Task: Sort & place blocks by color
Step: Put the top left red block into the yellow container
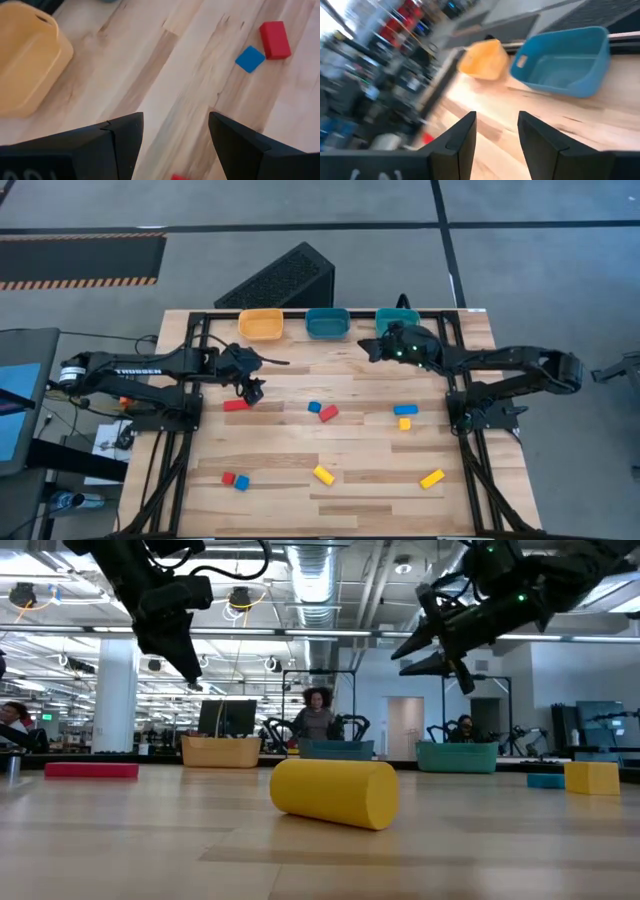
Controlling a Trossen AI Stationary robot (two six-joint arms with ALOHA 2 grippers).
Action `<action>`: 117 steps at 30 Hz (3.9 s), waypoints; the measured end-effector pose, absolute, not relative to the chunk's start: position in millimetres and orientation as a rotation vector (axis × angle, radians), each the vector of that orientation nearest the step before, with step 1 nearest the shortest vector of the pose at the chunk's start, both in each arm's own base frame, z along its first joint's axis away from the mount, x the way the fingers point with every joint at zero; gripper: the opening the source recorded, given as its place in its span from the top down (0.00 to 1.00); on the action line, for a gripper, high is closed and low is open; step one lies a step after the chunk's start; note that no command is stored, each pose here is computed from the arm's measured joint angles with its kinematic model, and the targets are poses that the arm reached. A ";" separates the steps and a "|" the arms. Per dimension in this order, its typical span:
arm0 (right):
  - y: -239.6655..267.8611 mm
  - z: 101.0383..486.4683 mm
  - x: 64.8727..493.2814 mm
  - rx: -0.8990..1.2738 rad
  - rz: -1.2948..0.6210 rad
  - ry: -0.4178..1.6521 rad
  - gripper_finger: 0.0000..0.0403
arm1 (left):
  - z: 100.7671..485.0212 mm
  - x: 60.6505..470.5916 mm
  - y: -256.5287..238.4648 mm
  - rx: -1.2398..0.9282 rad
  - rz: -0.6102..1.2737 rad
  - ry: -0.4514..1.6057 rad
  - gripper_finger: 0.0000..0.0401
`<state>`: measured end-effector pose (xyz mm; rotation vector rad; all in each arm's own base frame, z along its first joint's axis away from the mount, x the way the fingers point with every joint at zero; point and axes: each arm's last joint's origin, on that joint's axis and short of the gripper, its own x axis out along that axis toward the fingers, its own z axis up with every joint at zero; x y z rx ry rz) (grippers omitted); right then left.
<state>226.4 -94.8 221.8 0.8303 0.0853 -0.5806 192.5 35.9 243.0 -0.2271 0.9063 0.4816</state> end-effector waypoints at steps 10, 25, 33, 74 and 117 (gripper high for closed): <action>-69.9 264.7 241.3 0.547 -0.697 0.400 0.60 | 240.0 186.2 38.4 -0.120 0.534 0.978 0.48; -25.7 243.6 246.1 0.452 -0.679 0.647 0.60 | 198.9 175.5 36.9 -0.151 0.351 1.123 0.48; -26.3 223.1 260.1 0.446 -0.689 0.717 0.59 | 177.2 179.9 39.5 -0.227 0.419 1.200 0.48; -107.3 223.5 252.0 0.264 -0.501 0.766 0.71 | 191.8 240.3 69.7 -0.463 0.534 1.147 0.76; -155.5 259.8 239.5 0.384 -0.679 0.343 0.76 | 175.3 222.5 264.3 -0.466 0.941 0.994 0.64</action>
